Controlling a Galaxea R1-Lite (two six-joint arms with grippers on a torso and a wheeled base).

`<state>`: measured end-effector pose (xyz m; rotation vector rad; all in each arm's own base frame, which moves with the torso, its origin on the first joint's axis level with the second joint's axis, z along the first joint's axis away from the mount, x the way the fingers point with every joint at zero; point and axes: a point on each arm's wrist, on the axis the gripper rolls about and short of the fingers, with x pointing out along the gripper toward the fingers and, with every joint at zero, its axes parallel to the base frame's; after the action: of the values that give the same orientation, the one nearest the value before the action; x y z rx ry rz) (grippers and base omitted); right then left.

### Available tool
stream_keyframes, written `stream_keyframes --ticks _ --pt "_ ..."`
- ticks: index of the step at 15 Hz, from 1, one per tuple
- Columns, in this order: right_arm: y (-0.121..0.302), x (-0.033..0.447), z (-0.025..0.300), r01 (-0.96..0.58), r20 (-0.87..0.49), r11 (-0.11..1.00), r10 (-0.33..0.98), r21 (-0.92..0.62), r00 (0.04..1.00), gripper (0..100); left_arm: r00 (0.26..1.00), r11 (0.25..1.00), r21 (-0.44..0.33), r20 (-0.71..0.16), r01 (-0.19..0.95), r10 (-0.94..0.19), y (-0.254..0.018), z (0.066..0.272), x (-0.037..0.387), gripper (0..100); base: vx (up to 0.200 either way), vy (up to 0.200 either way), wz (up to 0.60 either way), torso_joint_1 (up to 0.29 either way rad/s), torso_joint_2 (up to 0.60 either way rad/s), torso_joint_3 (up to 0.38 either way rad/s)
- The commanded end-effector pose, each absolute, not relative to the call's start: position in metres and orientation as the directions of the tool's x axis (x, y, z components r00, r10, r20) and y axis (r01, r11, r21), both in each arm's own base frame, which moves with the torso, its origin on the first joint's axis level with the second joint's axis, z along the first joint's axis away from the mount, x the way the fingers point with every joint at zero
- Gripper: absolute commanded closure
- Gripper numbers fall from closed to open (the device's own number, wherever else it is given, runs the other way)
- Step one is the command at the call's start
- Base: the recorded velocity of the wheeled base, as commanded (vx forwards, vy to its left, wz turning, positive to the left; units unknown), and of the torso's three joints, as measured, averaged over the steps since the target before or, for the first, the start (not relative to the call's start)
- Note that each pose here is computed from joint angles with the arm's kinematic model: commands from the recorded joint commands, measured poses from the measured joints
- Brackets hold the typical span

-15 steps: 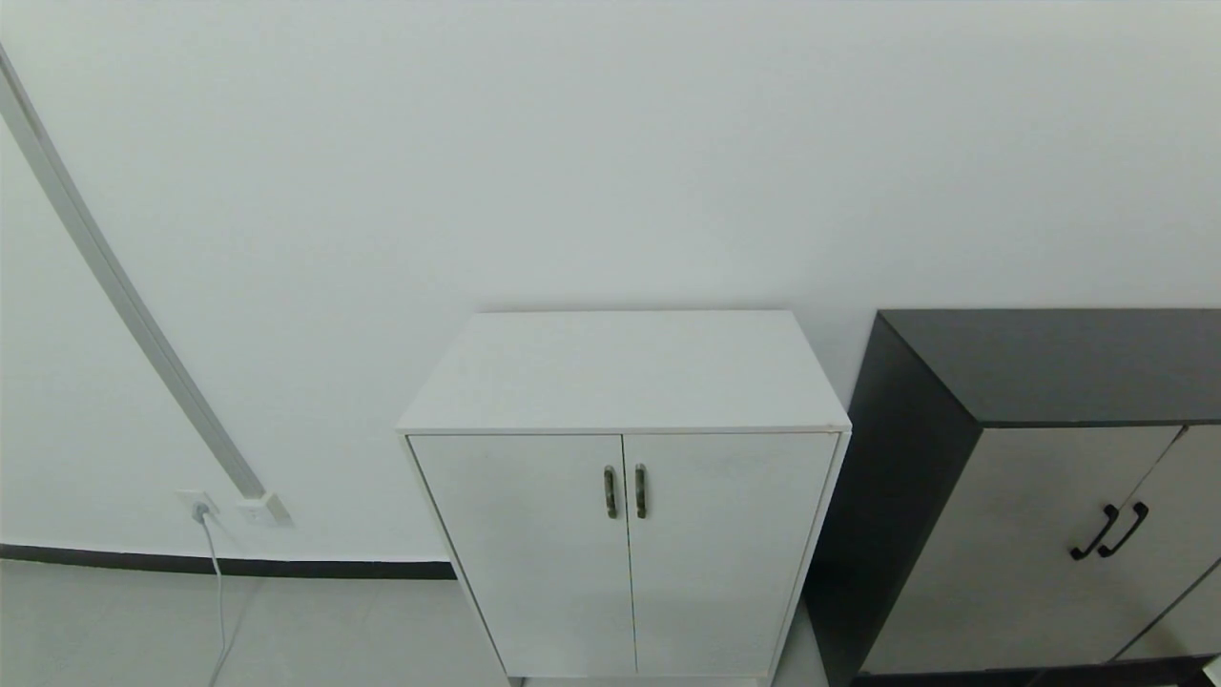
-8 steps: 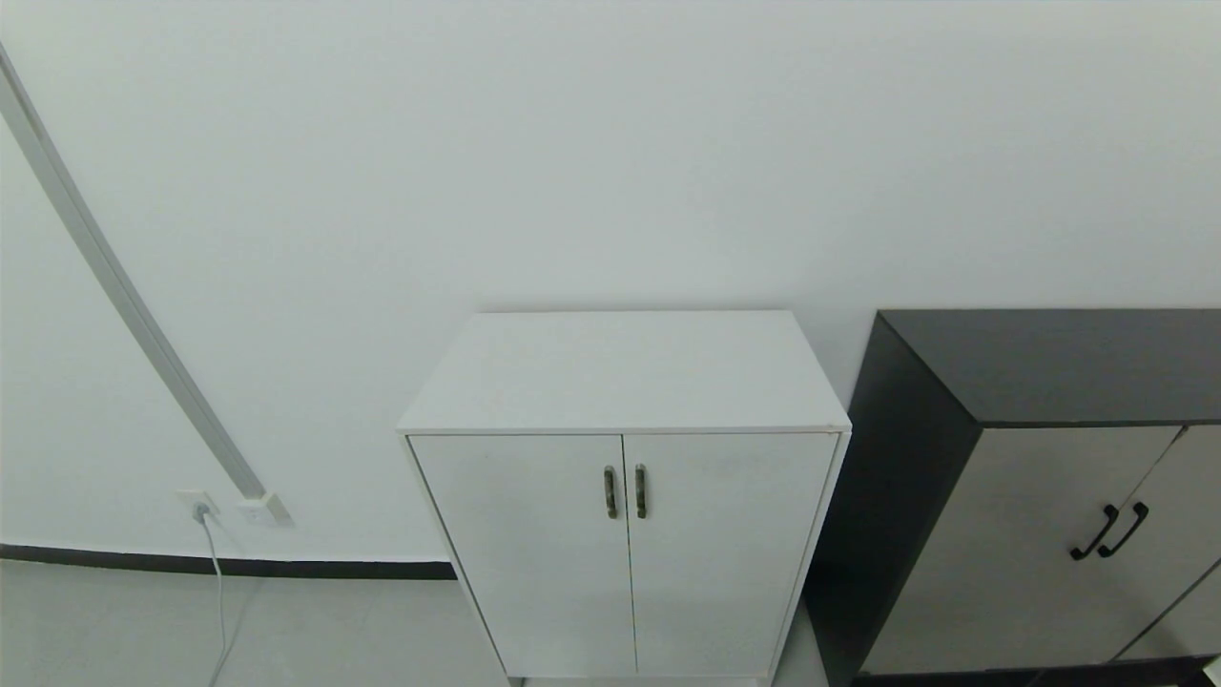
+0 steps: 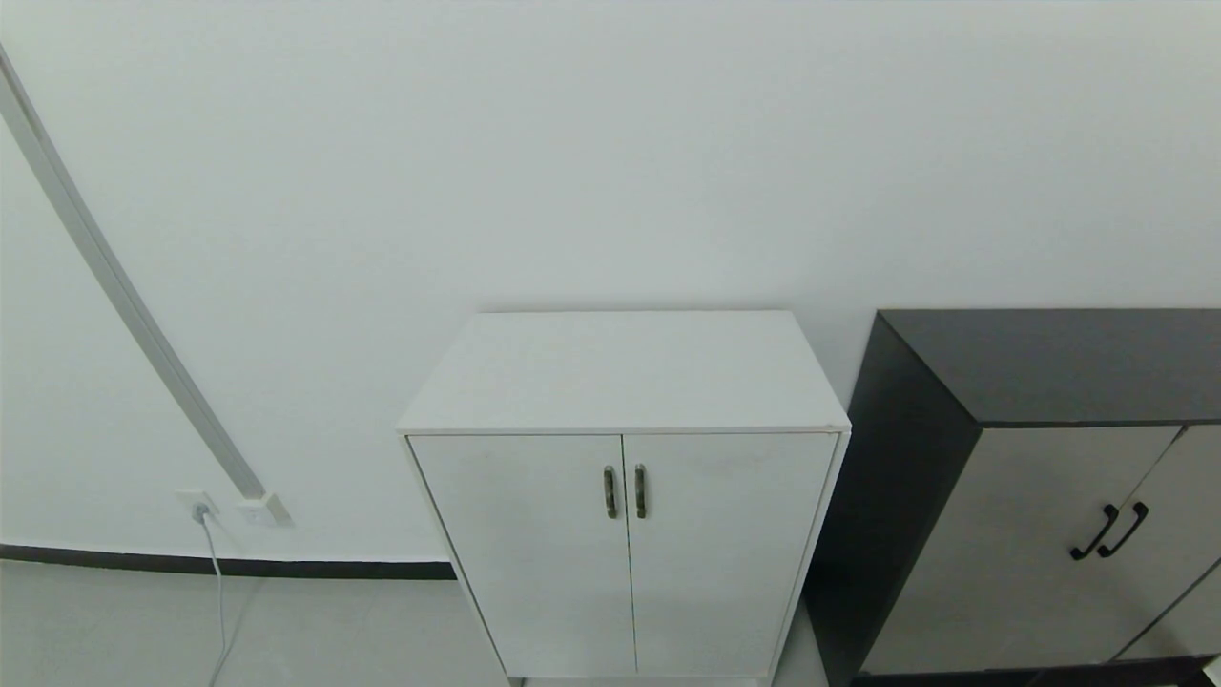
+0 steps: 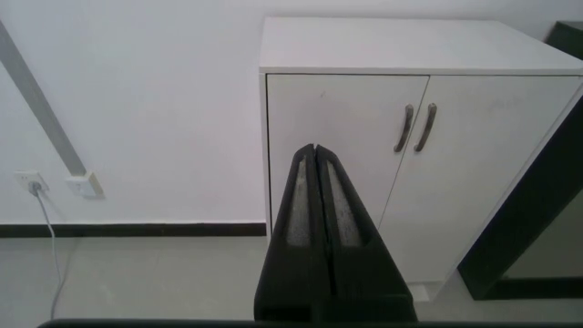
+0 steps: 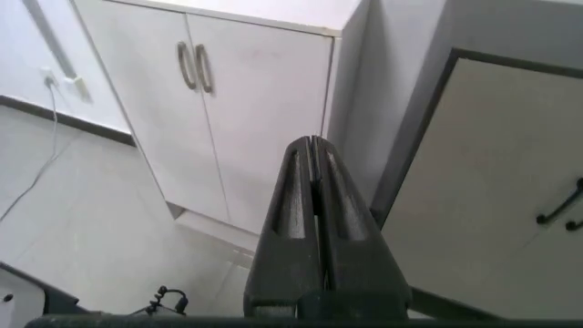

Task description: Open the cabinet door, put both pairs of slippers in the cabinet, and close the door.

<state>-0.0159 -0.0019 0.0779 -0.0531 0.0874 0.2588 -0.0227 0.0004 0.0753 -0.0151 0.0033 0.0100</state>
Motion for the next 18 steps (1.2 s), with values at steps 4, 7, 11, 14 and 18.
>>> stream_keyframes --ticks 4,7,11,14,18 --pt "-0.0011 -0.0154 0.0784 -0.112 -0.098 0.993 0.108 -0.032 0.989 100 1.0 1.0 -0.015 -0.003 -0.011 0.011 0.0004 0.0754 -0.0227 100 0.0 0.0 0.0 0.0 0.0 0.0" --pt "-0.0002 -0.0172 0.0783 -0.039 -0.077 0.999 0.037 -0.033 0.996 100 1.0 1.0 -0.015 -0.003 -0.011 0.011 0.0004 0.0754 -0.0227 100 0.0 0.0 0.0 0.0 0.0 0.0" --pt "0.0004 -0.023 0.076 -0.017 0.0 0.999 0.017 -0.037 1.0 100 1.0 1.0 -0.014 -0.003 -0.011 0.011 0.0004 0.0754 -0.0227 100 0.0 0.0 0.0 0.0 0.0 0.0" --pt "-0.0008 -0.0229 0.0764 0.04 0.002 0.998 -0.04 0.049 0.999 100 1.0 1.0 -0.011 -0.003 -0.011 0.011 0.0004 0.0754 -0.0227 100 0.0 0.0 0.0 0.0 0.0 0.0" --pt "-0.001 -0.0228 0.0764 0.049 0.005 0.996 -0.049 0.074 0.999 100 1.0 1.0 -0.009 -0.003 -0.011 0.011 0.0004 0.0754 -0.0227 100 0.0 0.0 0.0 0.0 0.0 0.0"
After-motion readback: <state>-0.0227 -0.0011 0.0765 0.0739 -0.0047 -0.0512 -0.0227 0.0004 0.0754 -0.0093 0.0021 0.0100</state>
